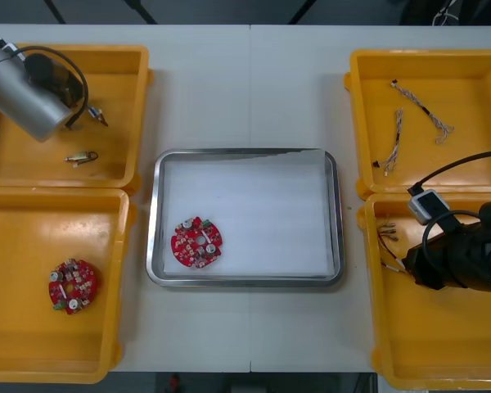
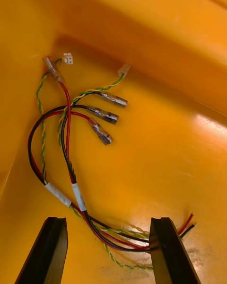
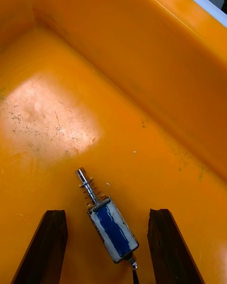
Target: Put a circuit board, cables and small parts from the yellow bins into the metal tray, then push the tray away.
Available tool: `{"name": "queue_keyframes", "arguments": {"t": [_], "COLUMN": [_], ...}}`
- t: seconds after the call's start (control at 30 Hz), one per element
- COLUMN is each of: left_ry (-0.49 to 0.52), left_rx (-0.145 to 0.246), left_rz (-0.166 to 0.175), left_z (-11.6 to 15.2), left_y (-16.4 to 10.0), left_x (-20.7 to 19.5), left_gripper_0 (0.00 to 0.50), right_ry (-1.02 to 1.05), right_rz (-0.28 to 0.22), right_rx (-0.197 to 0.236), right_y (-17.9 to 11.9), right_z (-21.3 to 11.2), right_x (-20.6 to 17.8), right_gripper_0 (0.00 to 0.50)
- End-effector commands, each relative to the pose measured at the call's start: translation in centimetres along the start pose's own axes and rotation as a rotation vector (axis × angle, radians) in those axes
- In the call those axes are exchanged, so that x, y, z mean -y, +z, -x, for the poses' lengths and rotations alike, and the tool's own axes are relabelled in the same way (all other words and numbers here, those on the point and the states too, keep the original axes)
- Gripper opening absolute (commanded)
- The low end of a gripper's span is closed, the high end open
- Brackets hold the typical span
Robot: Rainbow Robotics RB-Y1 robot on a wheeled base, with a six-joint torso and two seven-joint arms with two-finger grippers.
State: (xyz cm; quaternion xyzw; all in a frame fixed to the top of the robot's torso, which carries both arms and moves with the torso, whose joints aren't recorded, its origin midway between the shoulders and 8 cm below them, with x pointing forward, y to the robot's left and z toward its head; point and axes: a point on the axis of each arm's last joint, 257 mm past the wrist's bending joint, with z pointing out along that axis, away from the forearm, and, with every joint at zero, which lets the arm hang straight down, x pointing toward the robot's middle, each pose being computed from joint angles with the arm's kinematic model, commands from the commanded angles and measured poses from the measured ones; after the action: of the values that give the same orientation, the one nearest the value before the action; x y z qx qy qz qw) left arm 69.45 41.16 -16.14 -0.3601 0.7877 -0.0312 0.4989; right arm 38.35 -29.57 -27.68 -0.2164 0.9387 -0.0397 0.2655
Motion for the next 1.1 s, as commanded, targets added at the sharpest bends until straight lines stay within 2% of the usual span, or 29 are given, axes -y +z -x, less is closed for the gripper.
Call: {"name": "queue_keyframes", "arguments": {"t": [0.03,0.3,0.33,0.37,0.4,0.43,0.47,0.5,0.53,0.73,0.77,0.87,0.93,0.97,1.0,1.1], "left_ry": [0.01,0.078,0.093,0.1,0.119,0.119,0.128,0.132,0.139,0.159,0.162,0.168,0.173,0.174,0.179,0.19], "left_rx": [0.027,0.057,0.06,0.062,0.062,0.062,0.063,0.063,0.063,0.064,0.064,0.065,0.063,0.064,0.063,0.065], "left_rz": [-0.042,-0.022,-0.016,-0.016,-0.016,-0.016,-0.017,-0.015,-0.017,-0.019,-0.019,-0.018,-0.018,-0.017,-0.018,-0.019], "left_z": [0.3,0.1,0.0,0.0,-0.3,-0.3,-0.4,-0.4,-0.5,-0.6,-0.6,-0.6,-0.7,-0.6,-0.7,-0.5], "left_y": [-0.5,-0.1,0.0,0.1,0.1,0.1,0.2,0.2,0.2,0.2,0.2,0.2,0.2,0.2,0.2,0.2], "left_x": [3.2,2.8,2.5,2.4,2.4,2.4,2.4,2.3,2.3,2.4,2.4,2.3,2.4,2.3,2.4,2.3], "left_gripper_0": [0.5,0.5,0.474,0.468,0.421,0.421,0.375,0.359,0.318,0.21,0.191,0.118,0.035,0.006,0.0,0.0], "right_ry": [-0.044,-0.041,-0.042,-0.041,-0.044,-0.044,-0.047,-0.049,-0.049,-0.047,-0.048,-0.047,-0.046,-0.045,-0.046,-0.045], "right_rz": [0.012,0.022,0.022,0.022,0.018,0.018,0.014,0.014,0.012,0.014,0.015,0.014,0.017,0.019,0.02,0.02], "right_rx": [-0.004,-0.017,-0.017,-0.016,-0.017,-0.017,-0.021,-0.018,-0.021,-0.021,-0.022,-0.021,-0.022,-0.02,-0.019,-0.021], "right_y": [1.4,3.0,3.3,3.4,3.6,3.6,3.7,3.7,3.7,3.7,3.8,3.7,3.8,3.7,3.7,3.7], "right_z": [-0.8,-1.5,-1.5,-1.5,-1.6,-1.6,-1.8,-1.7,-1.8,-1.8,-1.8,-1.8,-1.9,-1.8,-1.7,-1.8], "right_x": [-1.4,-1.9,-2.0,-2.0,-2.0,-2.0,-2.1,-2.2,-2.1,-2.2,-2.2,-2.2,-2.3,-2.3,-2.4,-2.3], "right_gripper_0": [0.5,0.5,0.5,0.5,0.5,0.5,0.5,0.5,0.5,0.5,0.482,0.342,0.149,0.107,0.071,0.012]}}
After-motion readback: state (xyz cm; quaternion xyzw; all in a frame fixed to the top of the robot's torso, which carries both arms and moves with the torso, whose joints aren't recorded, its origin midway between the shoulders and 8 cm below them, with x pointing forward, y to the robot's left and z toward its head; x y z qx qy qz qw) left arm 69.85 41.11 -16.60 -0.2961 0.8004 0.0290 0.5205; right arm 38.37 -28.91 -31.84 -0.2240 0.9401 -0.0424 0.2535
